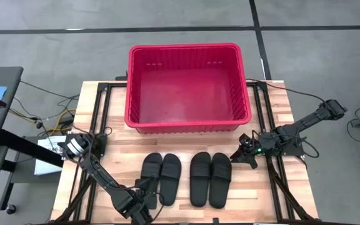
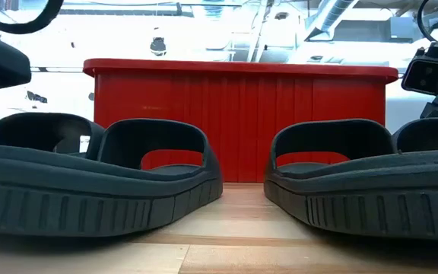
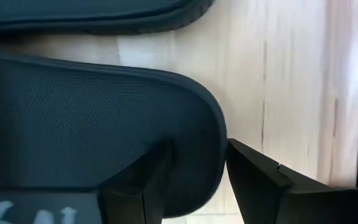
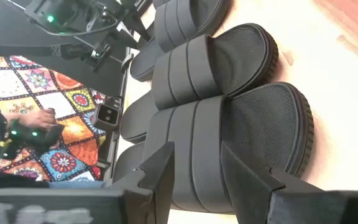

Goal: Pick and place slides into bin
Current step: Put the black slides into the red box

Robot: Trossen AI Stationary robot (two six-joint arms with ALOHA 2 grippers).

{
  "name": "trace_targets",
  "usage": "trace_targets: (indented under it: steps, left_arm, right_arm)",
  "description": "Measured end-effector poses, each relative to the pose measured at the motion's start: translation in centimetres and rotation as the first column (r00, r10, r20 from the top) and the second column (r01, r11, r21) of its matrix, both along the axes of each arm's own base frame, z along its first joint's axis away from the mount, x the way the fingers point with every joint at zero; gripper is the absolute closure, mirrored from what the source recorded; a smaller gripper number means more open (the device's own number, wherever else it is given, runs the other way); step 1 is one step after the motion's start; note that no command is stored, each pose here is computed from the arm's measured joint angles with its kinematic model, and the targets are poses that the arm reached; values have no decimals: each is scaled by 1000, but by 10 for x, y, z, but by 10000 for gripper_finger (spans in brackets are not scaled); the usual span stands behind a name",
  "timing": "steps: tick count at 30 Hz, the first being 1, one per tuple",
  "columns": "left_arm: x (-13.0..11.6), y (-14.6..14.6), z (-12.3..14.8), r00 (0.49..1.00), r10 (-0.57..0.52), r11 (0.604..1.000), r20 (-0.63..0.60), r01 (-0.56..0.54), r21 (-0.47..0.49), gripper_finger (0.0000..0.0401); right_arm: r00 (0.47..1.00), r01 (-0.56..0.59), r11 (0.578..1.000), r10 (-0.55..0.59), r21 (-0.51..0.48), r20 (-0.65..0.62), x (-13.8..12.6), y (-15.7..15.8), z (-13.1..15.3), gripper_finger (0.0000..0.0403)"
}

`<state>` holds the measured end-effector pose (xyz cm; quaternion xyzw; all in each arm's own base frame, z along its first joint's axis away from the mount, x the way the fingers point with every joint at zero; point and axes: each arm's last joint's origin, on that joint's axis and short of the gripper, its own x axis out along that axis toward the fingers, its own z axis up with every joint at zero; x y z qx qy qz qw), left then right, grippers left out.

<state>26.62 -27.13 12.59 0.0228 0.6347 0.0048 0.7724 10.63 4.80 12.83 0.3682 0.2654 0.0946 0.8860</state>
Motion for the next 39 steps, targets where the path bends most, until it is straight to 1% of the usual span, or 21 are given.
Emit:
trace_targets:
  steps: [3,6,9,12,13,14,18,22,28,32,39]
  left_arm:
    - [1,-1,-2,995,95,995,44,-96,8,251]
    - [-1,-4,-5,984,138,989,109,-143,44,267]
    - [-1,-4,-5,978,162,985,129,-169,46,307]
    - [-1,-5,-5,974,188,981,128,-193,31,366]
    - [-1,-5,-5,973,192,980,126,-197,27,380]
    - [-2,-6,-5,974,190,980,126,-195,27,385]
    - [-8,-12,-6,976,174,983,129,-179,29,385]
    - [-12,-23,-2,985,136,988,111,-143,62,388]
    - [-13,-36,23,998,63,991,17,-64,118,394]
    - [-13,-46,43,1000,22,997,-18,-21,71,395]
    - [-15,-57,60,999,-10,1000,-31,10,15,396]
  right_arm:
    - [1000,0,1000,0,0,0,0,0,0,280]
    - [1000,0,1000,0,0,0,0,0,0,280]
    - [1000,0,1000,0,0,0,0,0,0,280]
    - [1000,0,1000,0,0,0,0,0,0,280]
    - [1000,0,1000,0,0,0,0,0,0,280]
    - [1000,0,1000,0,0,0,0,0,0,280]
    - [1000,0,1000,0,0,0,0,0,0,280]
    - [1000,0,1000,0,0,0,0,0,0,280]
    - [1000,0,1000,0,1,1,0,0,0,280]
    - [1000,0,1000,0,1,1,0,0,0,280]
    - [1000,0,1000,0,0,1,0,0,0,280]
